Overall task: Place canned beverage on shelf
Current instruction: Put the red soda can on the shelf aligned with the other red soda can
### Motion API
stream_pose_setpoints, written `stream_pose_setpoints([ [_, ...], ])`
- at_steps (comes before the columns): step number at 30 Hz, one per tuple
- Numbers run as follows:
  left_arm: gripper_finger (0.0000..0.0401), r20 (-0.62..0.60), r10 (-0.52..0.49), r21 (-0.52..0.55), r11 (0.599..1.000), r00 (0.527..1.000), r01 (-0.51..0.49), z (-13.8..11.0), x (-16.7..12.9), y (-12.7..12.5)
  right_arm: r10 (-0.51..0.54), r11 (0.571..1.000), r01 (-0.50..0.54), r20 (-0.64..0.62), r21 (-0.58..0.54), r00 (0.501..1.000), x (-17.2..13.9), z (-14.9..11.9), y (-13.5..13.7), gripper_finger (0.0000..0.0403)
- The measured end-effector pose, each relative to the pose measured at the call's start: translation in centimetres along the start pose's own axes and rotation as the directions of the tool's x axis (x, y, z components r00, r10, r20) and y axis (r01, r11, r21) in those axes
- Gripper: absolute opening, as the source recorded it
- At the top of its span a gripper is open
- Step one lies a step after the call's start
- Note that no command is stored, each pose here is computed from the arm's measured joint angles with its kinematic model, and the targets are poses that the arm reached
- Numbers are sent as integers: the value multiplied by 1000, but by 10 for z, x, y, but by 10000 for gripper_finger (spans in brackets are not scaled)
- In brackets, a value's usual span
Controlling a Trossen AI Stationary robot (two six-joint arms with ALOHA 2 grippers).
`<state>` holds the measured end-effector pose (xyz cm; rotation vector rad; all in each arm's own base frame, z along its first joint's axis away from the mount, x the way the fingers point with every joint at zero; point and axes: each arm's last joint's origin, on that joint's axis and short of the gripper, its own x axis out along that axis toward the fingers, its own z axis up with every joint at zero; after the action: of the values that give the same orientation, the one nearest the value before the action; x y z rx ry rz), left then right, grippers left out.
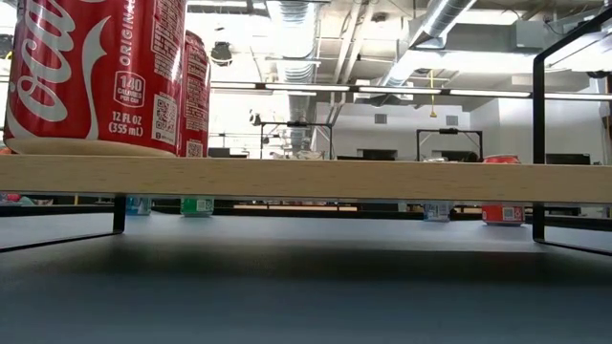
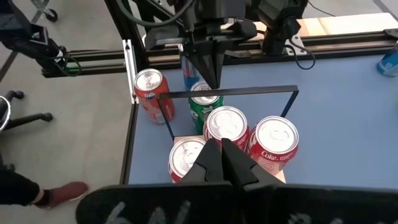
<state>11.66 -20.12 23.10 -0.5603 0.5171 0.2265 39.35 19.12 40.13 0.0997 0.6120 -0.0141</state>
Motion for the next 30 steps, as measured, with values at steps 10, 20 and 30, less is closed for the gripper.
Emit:
stream_pose_setpoints([
  [10, 0, -10, -14, 119, 993, 1000, 15, 7, 15, -3, 3, 1000, -3, 7, 4, 1000, 0, 1, 0, 0],
  [20, 0, 3, -24, 230, 973, 1000, 23, 15, 24, -6, 7, 1000, -7, 20, 9, 1000, 0, 2, 0, 0],
  [30, 0, 33, -15, 278, 961, 999, 5, 20, 28, -6, 15, 1000, -16, 25, 9, 1000, 3, -1, 4, 0],
])
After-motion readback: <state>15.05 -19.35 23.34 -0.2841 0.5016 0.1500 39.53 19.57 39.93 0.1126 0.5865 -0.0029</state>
